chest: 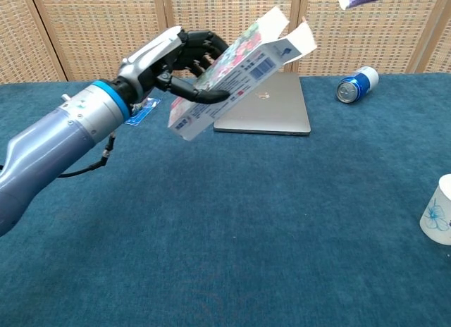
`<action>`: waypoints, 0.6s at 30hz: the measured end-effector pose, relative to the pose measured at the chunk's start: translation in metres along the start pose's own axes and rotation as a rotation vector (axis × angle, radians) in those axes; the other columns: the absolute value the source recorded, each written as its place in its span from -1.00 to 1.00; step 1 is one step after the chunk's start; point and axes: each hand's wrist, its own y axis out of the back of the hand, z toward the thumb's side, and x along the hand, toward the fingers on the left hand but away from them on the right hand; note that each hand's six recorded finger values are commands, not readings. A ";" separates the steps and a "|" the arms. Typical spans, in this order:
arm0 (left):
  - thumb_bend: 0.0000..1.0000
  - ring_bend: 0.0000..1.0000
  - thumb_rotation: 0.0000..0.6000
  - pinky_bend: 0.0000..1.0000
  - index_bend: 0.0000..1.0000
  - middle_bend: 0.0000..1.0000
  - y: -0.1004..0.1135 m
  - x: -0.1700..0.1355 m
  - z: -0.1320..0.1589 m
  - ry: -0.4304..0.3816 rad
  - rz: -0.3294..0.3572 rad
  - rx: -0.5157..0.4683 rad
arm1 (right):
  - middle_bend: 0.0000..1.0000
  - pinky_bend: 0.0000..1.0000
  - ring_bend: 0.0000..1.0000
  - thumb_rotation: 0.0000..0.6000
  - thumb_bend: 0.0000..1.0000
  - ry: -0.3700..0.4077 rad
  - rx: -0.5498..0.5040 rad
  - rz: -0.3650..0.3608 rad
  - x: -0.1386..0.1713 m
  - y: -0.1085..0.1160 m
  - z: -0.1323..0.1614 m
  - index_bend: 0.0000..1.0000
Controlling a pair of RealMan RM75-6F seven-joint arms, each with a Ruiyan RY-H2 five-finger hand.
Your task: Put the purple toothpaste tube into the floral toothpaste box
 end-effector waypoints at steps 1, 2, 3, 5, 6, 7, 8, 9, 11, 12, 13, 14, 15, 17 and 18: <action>-0.51 -0.12 1.00 -0.17 0.09 0.08 -0.003 0.003 0.004 -0.007 -0.003 -0.007 | 0.16 0.01 -0.10 1.00 0.18 0.000 0.011 -0.002 -0.002 0.004 0.002 0.16; -0.51 -0.12 1.00 -0.17 0.09 0.08 -0.005 0.005 0.007 -0.011 -0.004 -0.011 | 0.16 0.01 -0.10 1.00 0.19 0.000 0.025 -0.002 -0.005 0.009 0.004 0.16; -0.51 -0.12 1.00 -0.17 0.09 0.08 -0.006 0.007 0.009 -0.014 -0.005 -0.014 | 0.16 0.01 -0.10 1.00 0.20 0.000 0.035 -0.002 -0.007 0.012 0.005 0.17; -0.51 -0.12 1.00 -0.17 0.09 0.08 -0.010 0.011 0.014 -0.018 -0.008 -0.023 | 0.17 0.01 -0.10 1.00 0.20 0.004 0.055 -0.001 -0.010 0.020 0.011 0.17; -0.51 -0.12 1.00 -0.17 0.09 0.08 -0.011 0.012 0.016 -0.019 -0.010 -0.023 | 0.17 0.01 -0.10 1.00 0.20 0.007 0.062 -0.003 -0.011 0.023 0.013 0.17; -0.51 -0.12 1.00 -0.17 0.09 0.08 -0.012 0.014 0.018 -0.021 -0.014 -0.022 | 0.17 0.01 -0.10 1.00 0.20 0.011 0.069 -0.005 -0.012 0.027 0.016 0.17; -0.51 -0.12 1.00 -0.17 0.09 0.08 -0.012 0.016 0.021 -0.023 -0.017 -0.021 | 0.17 0.01 -0.10 1.00 0.20 0.015 0.083 -0.009 -0.014 0.032 0.019 0.17; -0.51 -0.12 1.00 -0.17 0.09 0.08 -0.013 0.018 0.023 -0.025 -0.019 -0.022 | 0.17 0.01 -0.10 1.00 0.20 0.019 0.094 -0.012 -0.015 0.035 0.021 0.17; -0.51 -0.12 1.00 -0.17 0.09 0.08 -0.013 0.022 0.029 -0.031 -0.019 -0.028 | 0.17 0.01 -0.10 1.00 0.20 0.024 0.120 -0.011 -0.017 0.040 0.025 0.17; -0.51 -0.12 1.00 -0.17 0.09 0.08 -0.013 0.024 0.031 -0.033 -0.019 -0.030 | 0.17 0.01 -0.10 1.00 0.20 0.025 0.131 -0.008 -0.017 0.041 0.026 0.17; -0.51 -0.12 1.00 -0.17 0.09 0.08 -0.013 0.025 0.034 -0.037 -0.018 -0.033 | 0.17 0.01 -0.10 1.00 0.20 0.027 0.144 -0.003 -0.018 0.042 0.027 0.17; -0.51 -0.12 1.00 -0.17 0.09 0.08 -0.012 0.027 0.036 -0.040 -0.018 -0.034 | 0.17 0.01 -0.10 1.00 0.20 0.029 0.163 0.004 -0.019 0.042 0.029 0.17; -0.51 -0.12 1.00 -0.17 0.09 0.08 -0.012 0.028 0.039 -0.042 -0.017 -0.034 | 0.17 0.01 -0.09 1.00 0.20 0.030 0.179 0.010 -0.020 0.042 0.030 0.17; -0.51 -0.12 1.00 -0.17 0.09 0.08 -0.010 0.031 0.043 -0.047 -0.015 -0.034 | 0.17 0.01 -0.09 1.00 0.20 0.031 0.213 0.026 -0.021 0.040 0.032 0.17; -0.51 -0.12 1.00 -0.17 0.09 0.08 -0.009 0.032 0.045 -0.048 -0.014 -0.033 | 0.17 0.01 -0.09 1.00 0.20 0.031 0.225 0.033 -0.021 0.039 0.033 0.17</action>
